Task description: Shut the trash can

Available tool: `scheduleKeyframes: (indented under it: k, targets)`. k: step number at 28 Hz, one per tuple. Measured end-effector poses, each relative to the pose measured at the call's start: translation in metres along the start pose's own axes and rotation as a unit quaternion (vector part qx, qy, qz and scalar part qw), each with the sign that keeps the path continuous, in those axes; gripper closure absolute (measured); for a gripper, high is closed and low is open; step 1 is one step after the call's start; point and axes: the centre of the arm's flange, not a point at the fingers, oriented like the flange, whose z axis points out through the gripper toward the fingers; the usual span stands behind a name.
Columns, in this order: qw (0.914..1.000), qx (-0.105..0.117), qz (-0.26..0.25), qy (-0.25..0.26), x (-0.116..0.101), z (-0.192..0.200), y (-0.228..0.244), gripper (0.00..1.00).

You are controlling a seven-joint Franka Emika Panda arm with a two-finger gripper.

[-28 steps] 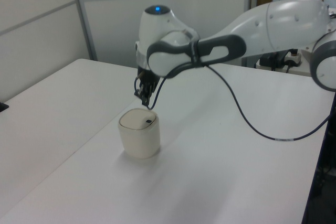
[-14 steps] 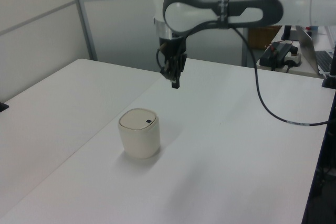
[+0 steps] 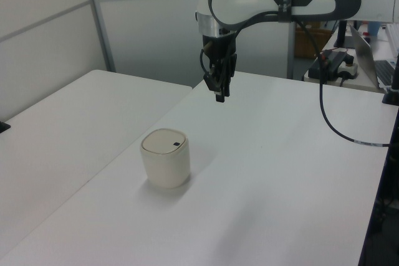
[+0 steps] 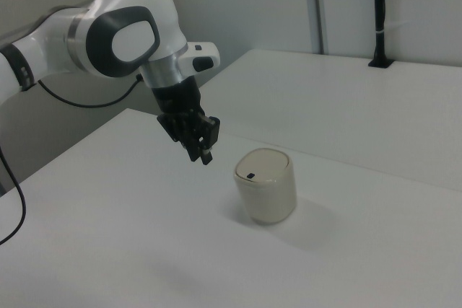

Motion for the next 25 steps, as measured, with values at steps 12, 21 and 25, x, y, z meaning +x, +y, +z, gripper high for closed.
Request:
scheduleKeyframes:
  k: [12, 21, 25]
  targets:
    - [1.0000, 0.000, 0.000, -0.004, 0.0000, 0.0038, -0.0002, 0.24]
    - [1.0000, 0.000, 0.000, -0.004, -0.0001, 0.0043, -0.0002, 0.00]
    - [1.0000, 0.000, 0.000, -0.005, -0.0001, 0.0045, -0.0002, 0.00]
